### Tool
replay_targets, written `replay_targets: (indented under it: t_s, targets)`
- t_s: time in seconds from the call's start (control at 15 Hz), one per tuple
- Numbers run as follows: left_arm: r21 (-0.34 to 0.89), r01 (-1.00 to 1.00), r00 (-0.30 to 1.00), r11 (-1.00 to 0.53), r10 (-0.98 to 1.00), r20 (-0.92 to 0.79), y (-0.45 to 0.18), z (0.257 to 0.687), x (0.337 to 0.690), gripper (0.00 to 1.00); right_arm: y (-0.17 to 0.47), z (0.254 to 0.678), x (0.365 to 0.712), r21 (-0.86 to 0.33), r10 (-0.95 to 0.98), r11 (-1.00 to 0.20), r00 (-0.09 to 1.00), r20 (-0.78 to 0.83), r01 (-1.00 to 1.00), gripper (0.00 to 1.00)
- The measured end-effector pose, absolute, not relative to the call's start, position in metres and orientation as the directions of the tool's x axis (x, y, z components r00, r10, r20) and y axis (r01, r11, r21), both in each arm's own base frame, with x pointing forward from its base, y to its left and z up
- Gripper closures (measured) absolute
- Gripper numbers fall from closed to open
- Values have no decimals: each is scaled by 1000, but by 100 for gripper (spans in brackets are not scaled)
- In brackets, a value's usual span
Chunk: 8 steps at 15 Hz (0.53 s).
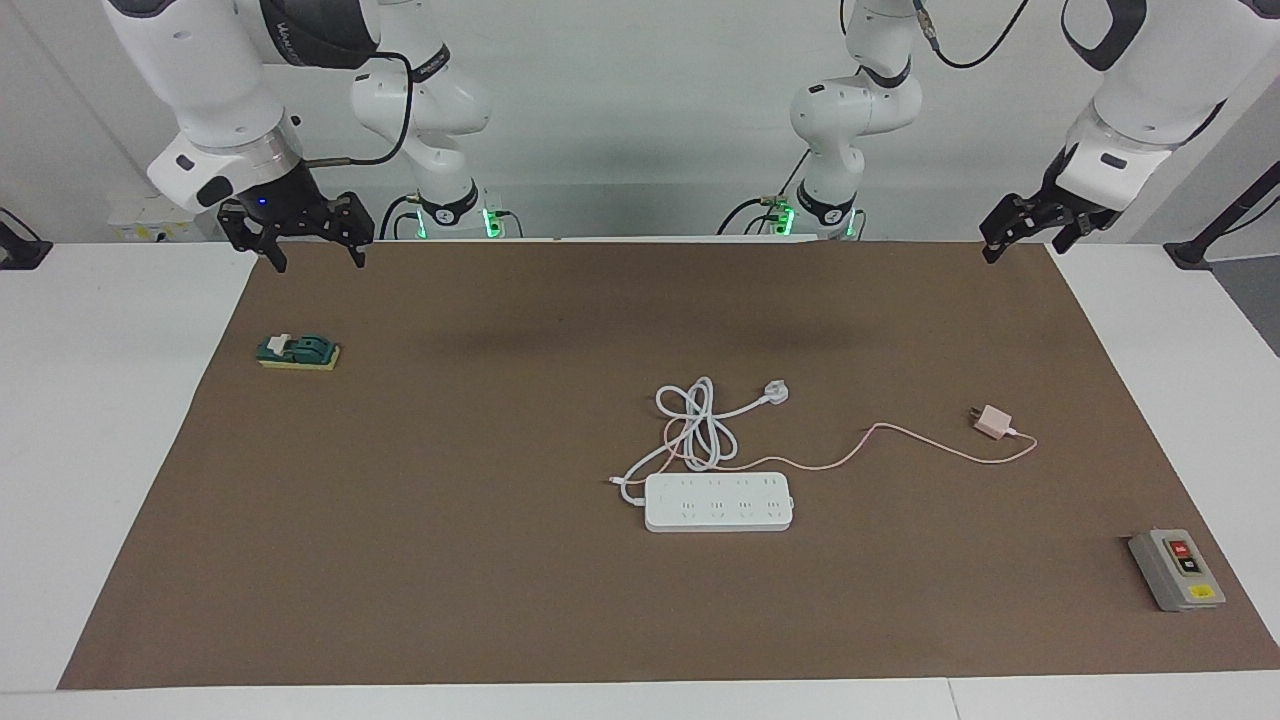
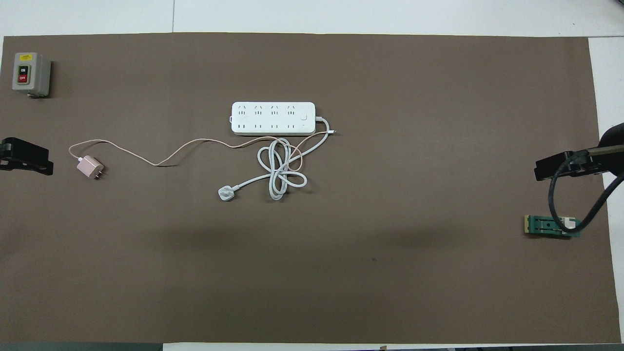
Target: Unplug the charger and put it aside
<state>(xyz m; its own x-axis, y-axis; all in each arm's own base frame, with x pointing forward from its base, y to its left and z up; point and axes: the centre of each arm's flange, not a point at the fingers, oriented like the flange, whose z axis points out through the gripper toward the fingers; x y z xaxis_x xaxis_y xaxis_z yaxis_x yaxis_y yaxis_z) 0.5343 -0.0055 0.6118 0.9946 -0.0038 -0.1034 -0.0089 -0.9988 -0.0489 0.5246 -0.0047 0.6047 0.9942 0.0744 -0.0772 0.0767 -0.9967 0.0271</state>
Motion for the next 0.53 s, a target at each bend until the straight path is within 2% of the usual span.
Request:
replay_targets:
  t_s: [0.2,0.53]
  targets:
    - [-45,-41,996,-998,-37,-87,-8,600,526,0,-5,605,525,27,72,-997,995,-76,74,0]
    - [-35,-66,997,-997,-65,-33,-22,625,524,0,-4,606,527,31,44,-998,997,-56,46,0]
